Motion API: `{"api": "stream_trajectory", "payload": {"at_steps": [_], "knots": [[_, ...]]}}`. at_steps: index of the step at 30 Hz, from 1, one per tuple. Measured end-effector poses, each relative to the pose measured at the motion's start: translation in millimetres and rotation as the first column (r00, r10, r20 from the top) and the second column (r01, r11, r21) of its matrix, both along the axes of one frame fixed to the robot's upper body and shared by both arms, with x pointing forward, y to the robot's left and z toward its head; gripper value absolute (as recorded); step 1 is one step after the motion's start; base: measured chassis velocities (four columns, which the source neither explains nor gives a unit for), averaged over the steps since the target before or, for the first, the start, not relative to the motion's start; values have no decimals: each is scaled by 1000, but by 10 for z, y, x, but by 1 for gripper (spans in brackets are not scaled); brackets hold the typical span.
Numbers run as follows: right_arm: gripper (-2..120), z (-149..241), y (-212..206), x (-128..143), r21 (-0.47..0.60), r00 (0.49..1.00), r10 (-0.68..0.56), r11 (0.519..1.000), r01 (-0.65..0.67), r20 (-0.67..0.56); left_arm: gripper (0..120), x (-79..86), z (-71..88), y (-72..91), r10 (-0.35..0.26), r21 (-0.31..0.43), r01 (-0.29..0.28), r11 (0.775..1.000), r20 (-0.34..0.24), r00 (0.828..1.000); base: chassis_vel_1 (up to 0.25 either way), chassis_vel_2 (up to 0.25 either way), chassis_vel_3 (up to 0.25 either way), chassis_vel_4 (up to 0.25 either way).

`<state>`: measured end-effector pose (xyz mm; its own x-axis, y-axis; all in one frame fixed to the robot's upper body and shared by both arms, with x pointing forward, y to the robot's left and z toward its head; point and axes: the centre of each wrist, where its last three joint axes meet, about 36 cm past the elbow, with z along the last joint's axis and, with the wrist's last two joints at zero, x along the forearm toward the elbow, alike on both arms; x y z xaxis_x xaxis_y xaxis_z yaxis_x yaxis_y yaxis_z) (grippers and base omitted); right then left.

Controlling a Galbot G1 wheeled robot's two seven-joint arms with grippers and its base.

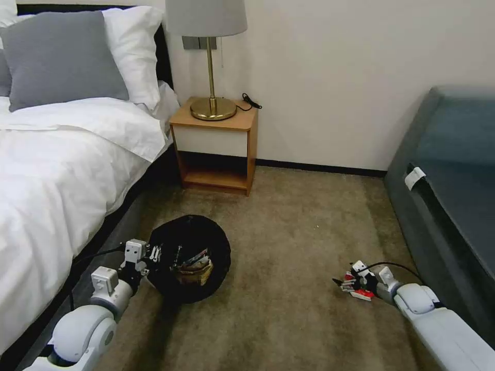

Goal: Pick up the trash bin, then pick up the garbage on the floor and place it into the trash bin.

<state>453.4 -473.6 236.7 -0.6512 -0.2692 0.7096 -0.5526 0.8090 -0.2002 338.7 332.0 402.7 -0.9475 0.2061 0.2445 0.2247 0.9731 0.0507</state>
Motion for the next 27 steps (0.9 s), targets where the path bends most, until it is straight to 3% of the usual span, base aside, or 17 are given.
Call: {"api": "stream_trajectory", "payload": {"at_steps": [20,27], "knots": [[100,-123,-254,162,-73,998,-54,996,51,-43,7,70,42,89,-4,6,4,1000,3,1000,0,0,0,0],[79,-148,-268,145,-74,997,-54,996,49,-61,7,77,48,94,-4,5,4,1000,5,1000,0,0,0,0]]}}
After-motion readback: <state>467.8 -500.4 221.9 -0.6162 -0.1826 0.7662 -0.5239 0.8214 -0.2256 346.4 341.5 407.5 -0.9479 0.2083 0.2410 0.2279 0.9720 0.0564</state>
